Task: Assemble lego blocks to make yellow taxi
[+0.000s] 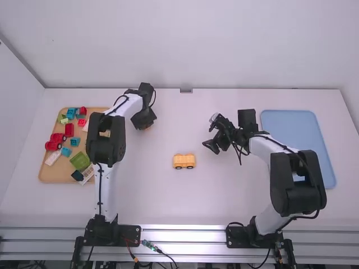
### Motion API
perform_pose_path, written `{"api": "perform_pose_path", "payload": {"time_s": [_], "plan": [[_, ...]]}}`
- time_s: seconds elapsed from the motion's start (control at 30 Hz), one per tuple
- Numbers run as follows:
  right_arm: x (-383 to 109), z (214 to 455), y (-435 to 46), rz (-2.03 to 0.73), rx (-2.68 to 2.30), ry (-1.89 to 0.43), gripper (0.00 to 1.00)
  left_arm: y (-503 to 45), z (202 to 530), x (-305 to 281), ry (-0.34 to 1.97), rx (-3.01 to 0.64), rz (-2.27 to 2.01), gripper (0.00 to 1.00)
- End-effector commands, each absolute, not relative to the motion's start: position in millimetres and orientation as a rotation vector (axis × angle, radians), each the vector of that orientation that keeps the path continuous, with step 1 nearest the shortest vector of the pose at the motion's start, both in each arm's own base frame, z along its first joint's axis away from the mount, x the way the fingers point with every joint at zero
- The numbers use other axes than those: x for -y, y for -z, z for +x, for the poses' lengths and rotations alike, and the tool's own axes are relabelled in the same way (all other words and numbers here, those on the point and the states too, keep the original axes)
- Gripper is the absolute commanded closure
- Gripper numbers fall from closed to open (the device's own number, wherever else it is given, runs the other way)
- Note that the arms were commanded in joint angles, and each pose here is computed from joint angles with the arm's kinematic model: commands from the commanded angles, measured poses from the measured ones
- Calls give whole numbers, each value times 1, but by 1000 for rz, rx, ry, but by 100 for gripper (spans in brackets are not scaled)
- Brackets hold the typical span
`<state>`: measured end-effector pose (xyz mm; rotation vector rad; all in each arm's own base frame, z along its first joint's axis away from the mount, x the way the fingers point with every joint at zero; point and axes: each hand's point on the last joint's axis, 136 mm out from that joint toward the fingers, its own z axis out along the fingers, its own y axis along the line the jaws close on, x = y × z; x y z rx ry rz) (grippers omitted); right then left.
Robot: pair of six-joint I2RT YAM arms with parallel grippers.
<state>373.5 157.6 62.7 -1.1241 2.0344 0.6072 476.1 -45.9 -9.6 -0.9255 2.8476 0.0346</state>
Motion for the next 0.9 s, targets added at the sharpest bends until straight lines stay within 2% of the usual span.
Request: {"api": "perform_pose_path", "payload": {"time_s": [0.0, 0.17, 0.33, 0.43, 0.57, 0.77, 0.87], "plan": [[-158, 379, -77, -1104, -2009, -604, 1, 19, 462, 41, -70, -2893, -949, 93], [-160, 382, -80, -1109, -1985, -590, 1, -2, 460, 44, -94, -2959, -804, 98], [-160, 388, -85, -1088, -1969, -586, 1, -35, 458, 34, -205, -2952, -802, 98], [-161, 388, -85, -1098, -1961, -582, 1, -52, 455, 42, -192, -2979, -707, 98], [-161, 390, -88, -1092, -1948, -575, 1, -74, 453, 85, 110, -3057, -410, 98], [-156, 397, -93, -1076, -1923, -559, 1, -114, 430, 98, 119, -2952, -325, 98], [-158, 396, -101, -1079, -1870, -611, 1, -139, 412, 123, 285, -2861, -141, 98]]}}
